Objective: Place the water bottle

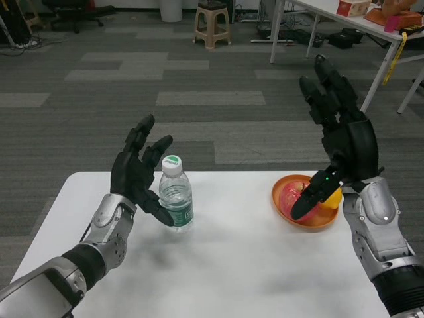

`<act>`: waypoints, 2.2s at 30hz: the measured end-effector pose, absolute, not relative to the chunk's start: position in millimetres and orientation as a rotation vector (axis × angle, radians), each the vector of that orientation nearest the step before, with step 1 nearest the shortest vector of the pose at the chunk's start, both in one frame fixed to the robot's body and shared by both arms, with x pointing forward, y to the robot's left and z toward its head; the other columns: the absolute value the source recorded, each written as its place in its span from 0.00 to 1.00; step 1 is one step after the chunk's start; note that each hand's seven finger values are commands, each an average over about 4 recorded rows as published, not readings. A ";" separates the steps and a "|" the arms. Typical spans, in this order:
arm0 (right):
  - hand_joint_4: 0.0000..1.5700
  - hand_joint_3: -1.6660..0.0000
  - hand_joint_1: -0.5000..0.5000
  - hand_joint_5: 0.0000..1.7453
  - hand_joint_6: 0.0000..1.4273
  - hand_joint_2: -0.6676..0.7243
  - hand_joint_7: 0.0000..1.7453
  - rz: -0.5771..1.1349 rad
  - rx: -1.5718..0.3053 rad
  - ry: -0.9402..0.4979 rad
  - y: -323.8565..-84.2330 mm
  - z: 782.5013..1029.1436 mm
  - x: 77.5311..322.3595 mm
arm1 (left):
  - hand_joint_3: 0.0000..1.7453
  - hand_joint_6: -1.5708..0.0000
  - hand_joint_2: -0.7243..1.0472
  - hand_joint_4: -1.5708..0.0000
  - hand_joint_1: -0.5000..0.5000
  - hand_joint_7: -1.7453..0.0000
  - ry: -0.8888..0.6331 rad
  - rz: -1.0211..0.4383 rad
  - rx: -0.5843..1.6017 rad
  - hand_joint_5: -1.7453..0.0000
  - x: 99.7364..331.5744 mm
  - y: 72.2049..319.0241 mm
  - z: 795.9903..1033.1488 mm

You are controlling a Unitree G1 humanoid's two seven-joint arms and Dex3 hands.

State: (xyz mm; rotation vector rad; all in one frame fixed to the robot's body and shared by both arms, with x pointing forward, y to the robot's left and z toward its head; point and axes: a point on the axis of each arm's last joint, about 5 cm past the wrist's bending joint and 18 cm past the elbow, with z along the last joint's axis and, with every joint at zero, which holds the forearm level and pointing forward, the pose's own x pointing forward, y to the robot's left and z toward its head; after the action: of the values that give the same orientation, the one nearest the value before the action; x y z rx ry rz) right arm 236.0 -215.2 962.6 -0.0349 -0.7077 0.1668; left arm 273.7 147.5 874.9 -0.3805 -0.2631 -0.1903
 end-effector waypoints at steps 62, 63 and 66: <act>0.00 1.00 0.08 0.00 0.00 0.86 0.00 0.149 -0.037 -0.676 -214.6 961.0 248.8 | 0.00 1.00 0.00 1.00 0.00 0.88 -0.485 -0.035 -0.484 0.87 261.7 202.2 925.0; 0.00 1.00 0.08 0.00 0.00 0.85 0.00 0.149 -0.037 -0.676 -214.6 961.0 248.8 | 0.01 1.00 0.00 1.00 0.00 0.88 -0.486 -0.031 -0.482 0.85 261.7 202.0 925.1; 0.00 1.00 0.08 0.00 0.00 0.82 0.00 0.149 -0.036 -0.676 -214.4 960.9 248.8 | 0.05 1.00 0.00 1.00 0.00 0.88 -0.490 -0.022 -0.471 0.82 261.6 202.3 925.5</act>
State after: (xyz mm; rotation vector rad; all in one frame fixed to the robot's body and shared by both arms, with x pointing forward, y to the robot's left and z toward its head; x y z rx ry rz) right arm 248.8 -214.4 960.9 -0.0365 -0.6764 0.1485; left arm 261.6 202.3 925.5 -0.4713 -0.4898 -0.0222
